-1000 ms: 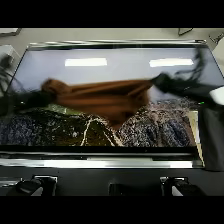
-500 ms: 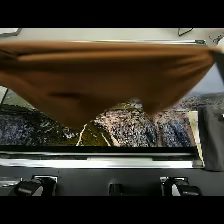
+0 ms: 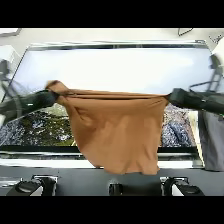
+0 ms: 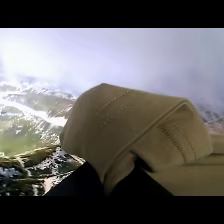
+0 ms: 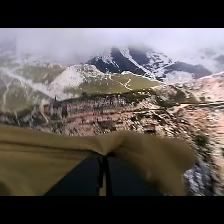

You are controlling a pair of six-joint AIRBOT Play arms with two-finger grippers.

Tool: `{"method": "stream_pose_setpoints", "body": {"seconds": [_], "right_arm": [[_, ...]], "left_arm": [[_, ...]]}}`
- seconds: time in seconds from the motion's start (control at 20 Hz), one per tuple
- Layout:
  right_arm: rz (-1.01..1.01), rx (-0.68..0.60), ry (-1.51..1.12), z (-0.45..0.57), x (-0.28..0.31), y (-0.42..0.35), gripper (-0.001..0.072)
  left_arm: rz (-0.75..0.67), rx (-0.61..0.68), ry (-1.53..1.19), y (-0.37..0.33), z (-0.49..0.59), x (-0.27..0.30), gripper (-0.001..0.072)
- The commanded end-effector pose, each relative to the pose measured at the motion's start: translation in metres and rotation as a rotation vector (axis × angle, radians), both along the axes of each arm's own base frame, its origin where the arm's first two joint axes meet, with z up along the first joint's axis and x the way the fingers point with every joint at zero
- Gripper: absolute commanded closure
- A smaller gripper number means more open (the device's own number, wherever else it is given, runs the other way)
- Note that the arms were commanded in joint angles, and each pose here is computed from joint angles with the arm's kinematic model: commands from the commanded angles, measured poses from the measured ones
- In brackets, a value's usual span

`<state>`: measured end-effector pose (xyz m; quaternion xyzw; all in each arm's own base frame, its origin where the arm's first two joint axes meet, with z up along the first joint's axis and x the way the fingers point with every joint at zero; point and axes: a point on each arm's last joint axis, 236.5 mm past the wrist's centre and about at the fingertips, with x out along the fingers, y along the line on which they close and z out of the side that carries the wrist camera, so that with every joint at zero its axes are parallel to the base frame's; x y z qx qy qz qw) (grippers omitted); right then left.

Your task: Fold the clothes and pants, and hang the long-sleeved shirts on hangers.

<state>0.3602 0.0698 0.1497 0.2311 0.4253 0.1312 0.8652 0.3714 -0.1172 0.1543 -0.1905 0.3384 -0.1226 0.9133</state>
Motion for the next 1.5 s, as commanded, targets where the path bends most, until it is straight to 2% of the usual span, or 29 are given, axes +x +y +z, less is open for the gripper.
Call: {"method": "stream_pose_setpoints", "body": {"seconds": [0.0,0.1,0.3,0.35,0.45,0.5,0.55,0.75,0.8,0.9,0.95,1.15,1.4,1.45], "right_arm": [[-0.158,0.278,0.145,-0.069,0.056,0.012,0.0675],[-0.135,0.349,0.268,-0.103,0.057,0.026,0.0675],[-0.060,0.272,0.479,-0.163,0.028,0.026,0.0664],[-0.056,0.250,0.486,-0.167,0.025,0.023,0.0557],[-0.041,0.194,0.498,-0.161,0.020,0.005,0.0200],[-0.034,0.164,0.525,-0.159,0.013,-0.010,0.0130],[-0.028,0.139,0.584,-0.158,-0.003,-0.027,0.0104],[-0.023,0.046,0.948,-0.191,-0.112,-0.068,0.0093],[-0.026,0.018,0.993,-0.205,-0.135,-0.069,0.0064],[-0.039,0.028,1.042,-0.229,-0.166,-0.059,0.0014],[-0.040,0.049,1.050,-0.235,-0.173,-0.053,0.0014],[-0.084,0.032,0.992,-0.248,-0.162,-0.057,0.0015],[-0.171,0.191,0.900,-0.253,-0.126,-0.034,0.0036],[-0.180,0.217,0.909,-0.256,-0.127,-0.030,0.0076]], "left_arm": [[0.058,-0.106,0.193,-0.015,-0.096,0.029,0.0673],[0.064,-0.181,0.344,-0.030,-0.136,0.025,0.0673],[0.059,-0.195,0.486,-0.038,-0.176,0.015,0.0672],[0.064,-0.195,0.486,-0.037,-0.177,0.016,0.0672],[0.078,-0.195,0.479,-0.028,-0.176,0.019,0.0673],[0.073,-0.185,0.477,-0.021,-0.175,0.020,0.0673],[0.063,-0.171,0.479,-0.014,-0.175,0.020,0.0672],[0.046,-0.149,0.527,0.007,-0.182,0.010,0.0673],[0.035,-0.142,0.529,0.008,-0.183,0.009,0.0673],[0.024,-0.139,0.538,0.007,-0.183,0.006,0.0673],[0.022,-0.139,0.541,0.007,-0.183,0.005,0.0672],[0.012,-0.140,0.553,0.005,-0.184,0.002,0.0673],[-0.001,-0.139,0.572,0.002,-0.185,-0.003,0.0673],[-0.001,-0.139,0.572,0.002,-0.185,-0.003,0.0673]]}}
